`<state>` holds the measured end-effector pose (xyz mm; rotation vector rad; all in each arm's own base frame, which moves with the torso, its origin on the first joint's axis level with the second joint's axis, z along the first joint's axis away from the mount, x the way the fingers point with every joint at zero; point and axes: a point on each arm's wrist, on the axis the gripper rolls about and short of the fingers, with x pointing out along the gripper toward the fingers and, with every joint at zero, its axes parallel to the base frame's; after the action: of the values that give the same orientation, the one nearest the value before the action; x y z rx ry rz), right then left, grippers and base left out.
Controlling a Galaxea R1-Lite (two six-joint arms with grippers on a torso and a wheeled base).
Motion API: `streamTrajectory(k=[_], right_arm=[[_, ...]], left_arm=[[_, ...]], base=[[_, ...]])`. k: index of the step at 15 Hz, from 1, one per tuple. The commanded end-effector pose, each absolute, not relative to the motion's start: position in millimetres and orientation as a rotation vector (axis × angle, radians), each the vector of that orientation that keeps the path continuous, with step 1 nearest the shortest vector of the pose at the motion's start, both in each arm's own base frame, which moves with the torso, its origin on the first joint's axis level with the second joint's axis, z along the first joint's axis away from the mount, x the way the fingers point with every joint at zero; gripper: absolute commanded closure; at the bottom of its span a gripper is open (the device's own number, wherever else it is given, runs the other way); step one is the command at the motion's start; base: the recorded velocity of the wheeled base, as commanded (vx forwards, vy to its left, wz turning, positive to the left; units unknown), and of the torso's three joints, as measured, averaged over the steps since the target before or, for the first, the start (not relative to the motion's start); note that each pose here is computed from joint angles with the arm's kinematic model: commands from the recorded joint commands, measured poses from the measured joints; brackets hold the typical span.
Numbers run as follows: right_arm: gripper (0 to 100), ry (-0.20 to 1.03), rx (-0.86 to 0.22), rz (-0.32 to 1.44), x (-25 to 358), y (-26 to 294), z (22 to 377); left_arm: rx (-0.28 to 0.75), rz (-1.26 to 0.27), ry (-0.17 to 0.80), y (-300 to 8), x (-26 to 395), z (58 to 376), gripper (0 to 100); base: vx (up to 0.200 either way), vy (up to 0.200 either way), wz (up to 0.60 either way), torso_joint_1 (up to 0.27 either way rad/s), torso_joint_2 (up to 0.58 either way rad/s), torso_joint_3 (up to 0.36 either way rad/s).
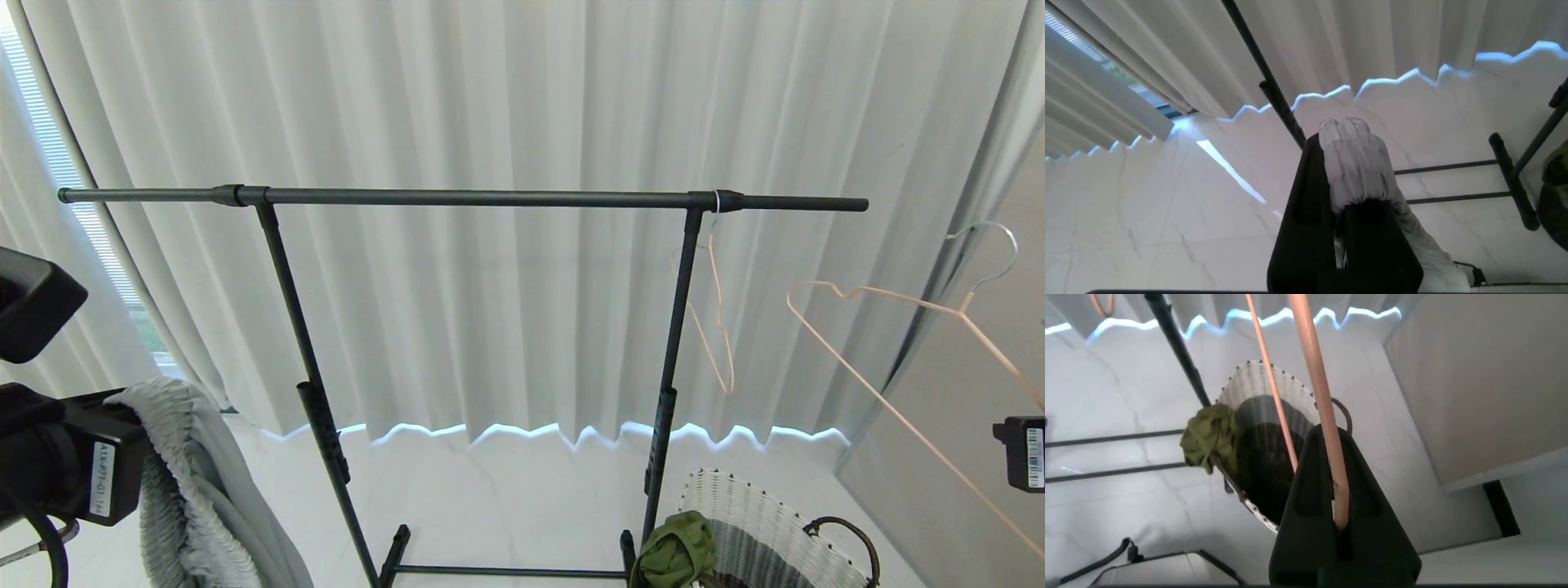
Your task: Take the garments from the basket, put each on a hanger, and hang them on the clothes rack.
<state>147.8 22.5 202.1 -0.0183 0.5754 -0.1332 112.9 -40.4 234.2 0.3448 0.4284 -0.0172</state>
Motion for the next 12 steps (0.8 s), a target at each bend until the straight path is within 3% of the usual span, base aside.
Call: streamTrajectory(k=[1, 2, 6, 12], right_arm=[[100, 0.554, -0.015, -0.12, 143.0, 23.2, 205.3], [100, 0.525, -0.016, -0.09, 138.4, 26.4, 209.3], [100, 0.463, -0.022, 0.028, 121.7, 37.0, 217.7], [100, 0.473, -0.072, 0.214, 110.6, 58.2, 213.7]], left_arm=[[0.352, -0.018, 0.442, -40.5, 113.1, 229.4, 100], [0.345, -0.017, 0.431, -41.5, 115.3, 229.1, 100], [0.344, -0.017, 0.424, -42.3, 117.2, 229.3, 100], [0.352, -0.018, 0.442, -44.4, 121.7, 226.7, 100]], base=[[0.0, 0.0, 0.0, 0.0, 0.0, 0.0], [0.0, 0.0, 0.0, 0.0, 0.0, 0.0], [0.0, 0.2, 0.0, -0.001, 0.0, 0.004], [0.0, 0.2, 0.0, 0.006, 0.0, 0.003]])
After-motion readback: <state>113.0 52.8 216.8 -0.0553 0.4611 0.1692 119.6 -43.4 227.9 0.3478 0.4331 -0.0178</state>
